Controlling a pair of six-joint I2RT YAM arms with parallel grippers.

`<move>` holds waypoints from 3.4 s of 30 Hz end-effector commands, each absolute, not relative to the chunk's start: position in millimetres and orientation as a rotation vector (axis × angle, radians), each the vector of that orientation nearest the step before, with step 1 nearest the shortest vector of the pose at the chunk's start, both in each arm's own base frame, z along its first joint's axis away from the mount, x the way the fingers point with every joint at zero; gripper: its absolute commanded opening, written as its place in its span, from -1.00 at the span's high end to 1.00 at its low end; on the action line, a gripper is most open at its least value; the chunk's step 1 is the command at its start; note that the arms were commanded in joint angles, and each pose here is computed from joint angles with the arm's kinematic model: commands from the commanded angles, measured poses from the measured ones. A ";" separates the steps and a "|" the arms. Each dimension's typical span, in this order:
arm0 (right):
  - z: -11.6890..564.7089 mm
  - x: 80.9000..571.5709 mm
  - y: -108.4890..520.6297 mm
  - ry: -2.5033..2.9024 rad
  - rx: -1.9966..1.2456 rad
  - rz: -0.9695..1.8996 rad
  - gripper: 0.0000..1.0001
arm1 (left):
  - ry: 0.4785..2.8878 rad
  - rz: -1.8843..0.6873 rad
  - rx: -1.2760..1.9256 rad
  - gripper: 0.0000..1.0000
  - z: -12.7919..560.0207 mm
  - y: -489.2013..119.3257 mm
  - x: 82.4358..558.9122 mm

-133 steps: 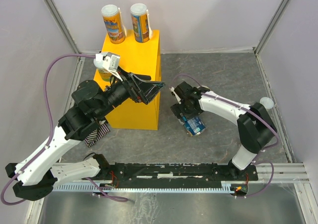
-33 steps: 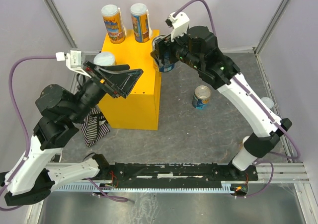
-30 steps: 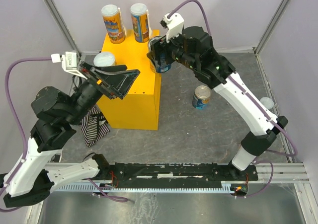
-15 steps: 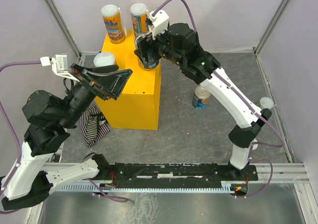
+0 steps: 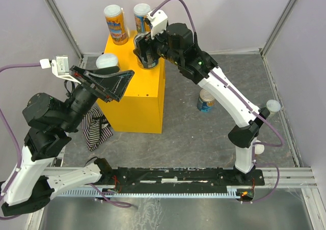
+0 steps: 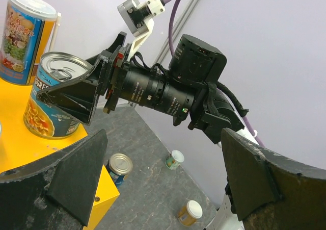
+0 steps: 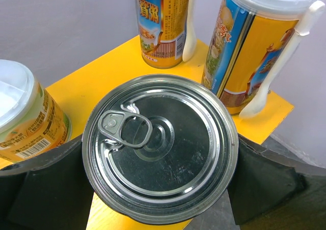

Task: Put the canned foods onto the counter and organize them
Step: Place the canned food on the counter.

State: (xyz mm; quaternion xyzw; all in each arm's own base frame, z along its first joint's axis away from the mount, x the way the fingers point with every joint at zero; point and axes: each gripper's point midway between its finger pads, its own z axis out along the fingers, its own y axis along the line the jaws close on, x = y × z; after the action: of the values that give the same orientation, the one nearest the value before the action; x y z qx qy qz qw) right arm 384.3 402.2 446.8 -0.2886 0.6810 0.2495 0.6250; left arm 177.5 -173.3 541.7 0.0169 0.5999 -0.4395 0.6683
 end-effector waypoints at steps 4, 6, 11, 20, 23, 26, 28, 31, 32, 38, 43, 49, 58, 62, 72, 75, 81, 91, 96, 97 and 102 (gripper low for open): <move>552.1 367.6 394.7 1.264 -0.542 0.688 -0.76 | 1.304 -0.973 0.028 -0.97 553.5 -165.8 177.3; 553.3 366.5 394.7 1.262 -0.543 0.694 -0.96 | 1.304 -0.977 0.025 -0.98 552.2 -166.7 177.6; 558.9 363.4 393.4 1.249 -0.544 0.703 -0.98 | 1.306 -0.985 0.029 -0.98 551.1 -170.7 179.2; 569.8 350.8 382.2 1.228 -0.546 0.707 -0.98 | 1.297 -0.989 0.020 -0.98 552.9 -169.9 179.4; 579.8 339.7 365.5 1.208 -0.524 0.696 -0.99 | 1.290 -0.977 0.003 -0.98 552.3 -165.7 180.3; 581.5 331.7 348.8 1.201 -0.493 0.677 -0.92 | 1.283 -0.960 -0.021 -0.98 549.9 -160.6 182.5; 581.5 327.3 334.7 1.195 -0.450 0.665 -0.76 | 1.284 -0.945 -0.033 -0.97 548.4 -157.5 183.9; 572.3 324.7 319.8 1.216 -0.400 0.646 -0.27 | 1.279 -0.930 -0.054 -0.97 548.3 -152.6 185.1; 567.6 324.6 316.7 1.229 -0.387 0.642 -0.08 | 1.280 -0.926 -0.058 -0.97 547.1 -152.0 185.8; 528.2 335.5 319.7 1.341 -0.322 0.658 0.52 | 1.268 -0.934 -0.075 -0.95 547.3 -150.9 186.3; 507.5 347.5 334.5 1.391 -0.267 0.709 0.81 | 1.256 -0.947 -0.085 -0.94 550.2 -149.8 185.2; 498.1 363.5 333.8 1.413 -0.185 0.679 0.95 | 1.248 -0.958 -0.088 -0.93 551.4 -147.3 182.2; 484.1 374.6 347.3 1.448 -0.164 0.706 0.96 | 1.238 -0.954 -0.102 -0.93 551.6 -139.4 178.4; 475.2 377.7 355.9 1.471 -0.161 0.733 0.96 | 1.234 -0.950 -0.103 -0.93 552.3 -137.3 177.6; 455.4 376.8 370.0 1.516 -0.136 0.812 0.95 | 1.240 -0.937 -0.102 -0.93 549.5 -134.5 176.7; 452.8 376.5 374.2 1.521 -0.134 0.823 0.96 | 1.240 -0.938 -0.101 -0.93 549.9 -134.2 176.4; 442.0 372.2 370.1 1.546 -0.128 0.789 0.95 | 1.245 -0.937 -0.096 -0.93 548.9 -133.8 175.2; 427.1 363.1 365.1 1.580 -0.136 0.791 0.95 | 1.250 -0.934 -0.090 -0.93 547.9 -134.8 175.6; 432.0 359.4 372.2 1.571 -0.150 0.817 0.95 | 1.251 -0.939 -0.084 -0.93 548.0 -136.4 175.4; 433.0 358.6 373.9 1.569 -0.153 0.821 0.95 | 1.253 -0.939 -0.084 -0.93 547.4 -136.9 175.7; 437.0 350.6 386.4 1.567 -0.175 0.852 0.95 | 1.248 -0.944 -0.086 -0.93 548.2 -135.2 174.1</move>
State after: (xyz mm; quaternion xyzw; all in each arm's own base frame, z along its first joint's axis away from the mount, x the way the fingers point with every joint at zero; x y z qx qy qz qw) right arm 370.8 374.7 391.3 -0.0715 0.7212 0.3199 0.6102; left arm 175.9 -139.8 541.5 -0.0388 0.5726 -0.4265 0.6991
